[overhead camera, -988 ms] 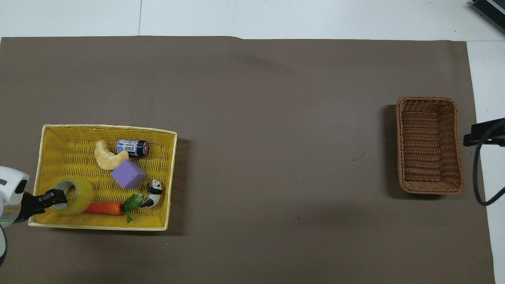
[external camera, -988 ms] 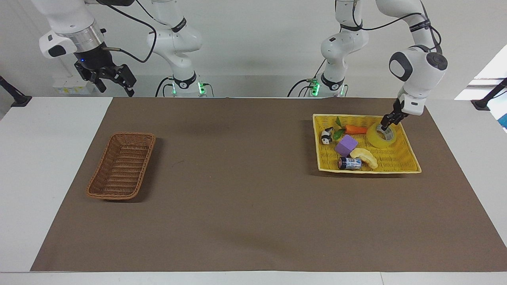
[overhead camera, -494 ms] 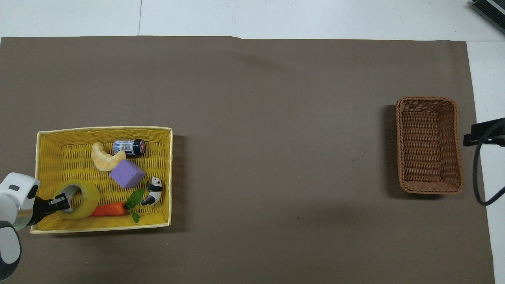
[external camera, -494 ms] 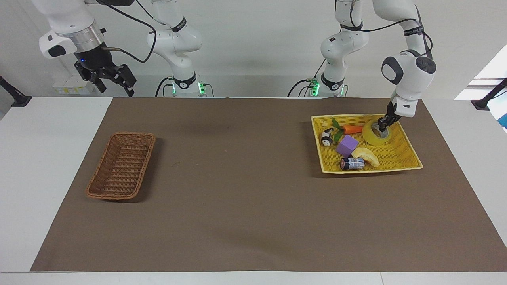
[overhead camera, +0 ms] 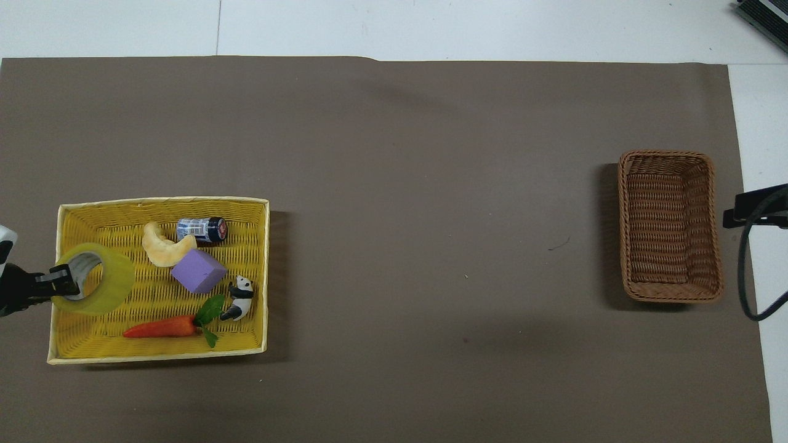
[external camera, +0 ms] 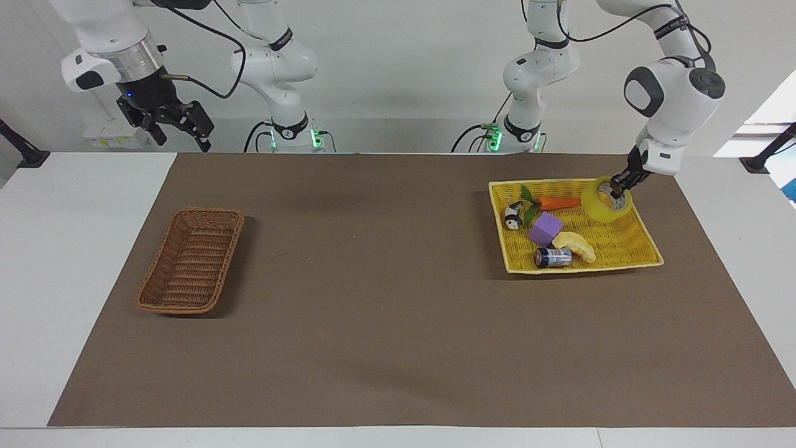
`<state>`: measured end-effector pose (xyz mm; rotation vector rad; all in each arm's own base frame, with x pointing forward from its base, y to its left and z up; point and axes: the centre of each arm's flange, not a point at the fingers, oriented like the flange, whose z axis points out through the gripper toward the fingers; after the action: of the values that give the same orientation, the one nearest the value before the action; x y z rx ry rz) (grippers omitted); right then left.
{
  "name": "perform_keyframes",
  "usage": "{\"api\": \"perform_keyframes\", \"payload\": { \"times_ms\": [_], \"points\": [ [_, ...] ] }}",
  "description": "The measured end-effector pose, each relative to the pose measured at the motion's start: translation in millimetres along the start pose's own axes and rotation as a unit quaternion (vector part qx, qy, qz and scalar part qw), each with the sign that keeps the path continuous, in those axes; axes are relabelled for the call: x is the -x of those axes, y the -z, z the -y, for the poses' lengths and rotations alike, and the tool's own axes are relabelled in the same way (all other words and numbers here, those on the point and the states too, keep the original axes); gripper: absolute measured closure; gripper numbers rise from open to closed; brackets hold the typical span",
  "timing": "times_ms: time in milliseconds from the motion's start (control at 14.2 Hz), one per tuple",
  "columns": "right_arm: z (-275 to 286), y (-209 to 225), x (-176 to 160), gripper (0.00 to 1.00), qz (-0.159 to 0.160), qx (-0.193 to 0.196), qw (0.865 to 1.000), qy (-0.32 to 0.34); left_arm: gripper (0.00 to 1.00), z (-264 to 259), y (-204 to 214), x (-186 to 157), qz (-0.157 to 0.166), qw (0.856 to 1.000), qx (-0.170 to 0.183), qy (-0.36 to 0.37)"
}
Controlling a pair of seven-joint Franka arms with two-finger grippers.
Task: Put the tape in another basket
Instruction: 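Lift the tape with the left gripper while the right gripper reaches toward it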
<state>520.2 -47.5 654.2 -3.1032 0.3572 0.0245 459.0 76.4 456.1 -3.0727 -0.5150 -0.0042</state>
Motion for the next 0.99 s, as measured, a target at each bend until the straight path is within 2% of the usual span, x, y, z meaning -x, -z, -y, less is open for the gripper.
{"api": "perform_keyframes", "payload": {
  "times_ms": [282,565,847,988],
  "points": [
    [0.5,0.1,-0.1,0.00,-0.001,0.000,1.000,0.000,0.76,-40.6,57.3,-17.3,-0.012,0.999,0.005,-0.040],
    [15.1,1.6,-1.5,0.00,-0.014,-0.007,0.999,0.034,0.76,-107.1,77.2,-28.7,-0.004,0.995,0.011,-0.103],
    [81.6,-8.9,1.7,0.00,-0.037,-0.009,0.995,0.092,0.76,-177.3,76.2,-6.5,-0.003,0.986,0.015,-0.169],
    [118.1,-20.3,7.8,0.00,-0.027,-0.036,0.992,0.118,0.76,-210.5,78.3,13.1,-0.004,0.979,0.017,-0.202]
  ]
}}
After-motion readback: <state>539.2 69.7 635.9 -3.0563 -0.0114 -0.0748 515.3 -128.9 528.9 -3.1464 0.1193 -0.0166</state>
